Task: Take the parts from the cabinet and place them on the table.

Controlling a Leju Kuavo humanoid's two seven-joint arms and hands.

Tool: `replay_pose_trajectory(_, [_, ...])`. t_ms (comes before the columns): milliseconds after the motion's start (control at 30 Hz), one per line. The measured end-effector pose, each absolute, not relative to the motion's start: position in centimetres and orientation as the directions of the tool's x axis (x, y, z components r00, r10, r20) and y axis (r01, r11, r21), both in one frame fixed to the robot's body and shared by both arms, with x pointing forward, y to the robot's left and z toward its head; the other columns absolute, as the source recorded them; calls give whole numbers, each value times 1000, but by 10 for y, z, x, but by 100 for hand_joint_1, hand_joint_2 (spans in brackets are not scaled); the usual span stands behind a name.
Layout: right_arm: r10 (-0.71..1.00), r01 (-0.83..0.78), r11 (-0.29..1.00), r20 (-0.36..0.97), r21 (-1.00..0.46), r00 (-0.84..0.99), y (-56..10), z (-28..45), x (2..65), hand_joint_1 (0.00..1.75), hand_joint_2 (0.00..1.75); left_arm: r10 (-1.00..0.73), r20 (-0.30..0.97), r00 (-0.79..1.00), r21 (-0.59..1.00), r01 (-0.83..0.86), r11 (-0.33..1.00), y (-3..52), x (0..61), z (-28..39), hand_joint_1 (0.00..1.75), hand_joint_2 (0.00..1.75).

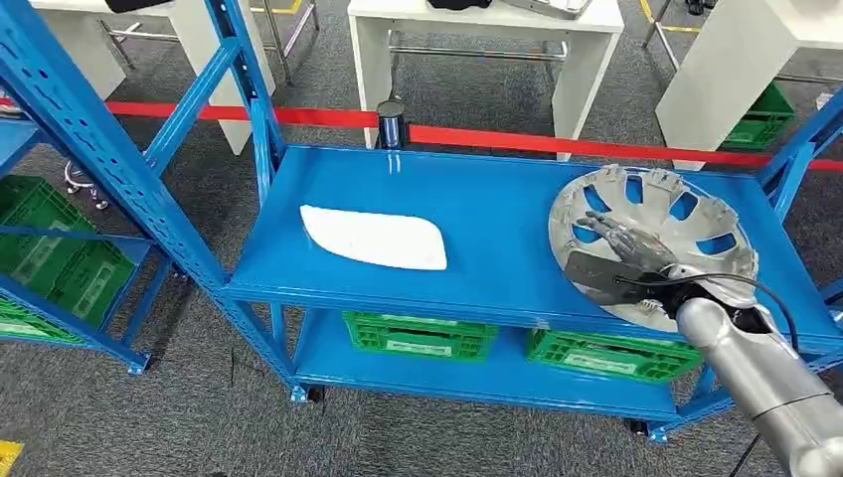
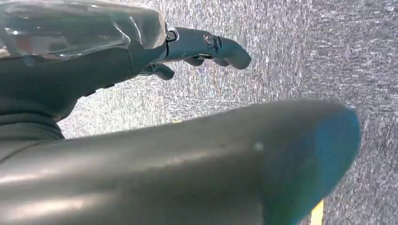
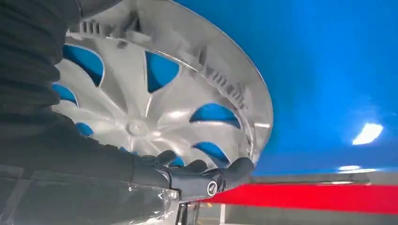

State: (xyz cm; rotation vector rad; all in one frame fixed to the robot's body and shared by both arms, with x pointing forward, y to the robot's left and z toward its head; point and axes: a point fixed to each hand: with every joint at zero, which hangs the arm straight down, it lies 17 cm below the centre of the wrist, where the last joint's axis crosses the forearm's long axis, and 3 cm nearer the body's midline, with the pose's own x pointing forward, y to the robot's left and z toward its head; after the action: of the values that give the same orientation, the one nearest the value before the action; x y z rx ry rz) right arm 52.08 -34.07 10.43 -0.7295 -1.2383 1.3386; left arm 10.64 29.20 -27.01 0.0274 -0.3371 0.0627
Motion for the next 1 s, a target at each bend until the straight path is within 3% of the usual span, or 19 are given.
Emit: replay_pose_trajectory(1000, [968,-461,118,205,-880,-143,-348,39,498,0,175,67,353,933,32,-84,996,297,117,-268,0,0])
